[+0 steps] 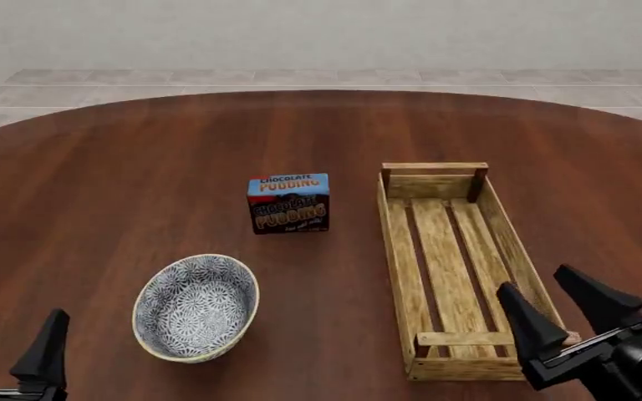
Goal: Pick up the bowl on the left and put it in the tray.
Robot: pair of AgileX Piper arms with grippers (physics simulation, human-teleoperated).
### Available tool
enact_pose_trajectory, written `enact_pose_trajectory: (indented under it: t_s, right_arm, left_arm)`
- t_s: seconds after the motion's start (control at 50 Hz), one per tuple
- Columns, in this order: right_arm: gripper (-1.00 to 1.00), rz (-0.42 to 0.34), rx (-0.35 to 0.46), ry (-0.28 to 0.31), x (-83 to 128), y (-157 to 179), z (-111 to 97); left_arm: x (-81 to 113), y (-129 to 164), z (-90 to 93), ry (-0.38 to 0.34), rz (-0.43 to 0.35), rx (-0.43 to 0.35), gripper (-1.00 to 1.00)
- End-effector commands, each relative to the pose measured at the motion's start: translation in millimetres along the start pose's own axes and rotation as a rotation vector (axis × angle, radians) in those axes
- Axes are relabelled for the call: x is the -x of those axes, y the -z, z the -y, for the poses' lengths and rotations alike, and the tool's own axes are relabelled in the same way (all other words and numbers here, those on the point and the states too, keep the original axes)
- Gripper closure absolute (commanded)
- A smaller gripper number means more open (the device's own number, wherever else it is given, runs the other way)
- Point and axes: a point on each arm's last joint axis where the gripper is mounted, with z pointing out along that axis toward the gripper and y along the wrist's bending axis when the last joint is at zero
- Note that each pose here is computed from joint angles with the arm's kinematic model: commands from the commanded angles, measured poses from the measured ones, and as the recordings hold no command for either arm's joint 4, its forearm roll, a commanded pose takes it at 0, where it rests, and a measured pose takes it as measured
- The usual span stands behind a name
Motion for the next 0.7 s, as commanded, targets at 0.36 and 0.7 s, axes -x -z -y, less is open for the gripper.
enact_pose_trajectory:
  t_s: [0.36,0.7]
  right_arm:
    - [-1.0,-0.053,0.122,-0.054,8.4,-10.8,-14.3]
    - [-1.0,-0.112,0.204,-0.122,16.3,-16.4,-25.9]
  left_arm:
    - [0.0,0.0,0.0,0.0,0.0,0.0,-1.0]
    - [0.0,0.0,0.0,0.0,0.0,0.0,-1.0]
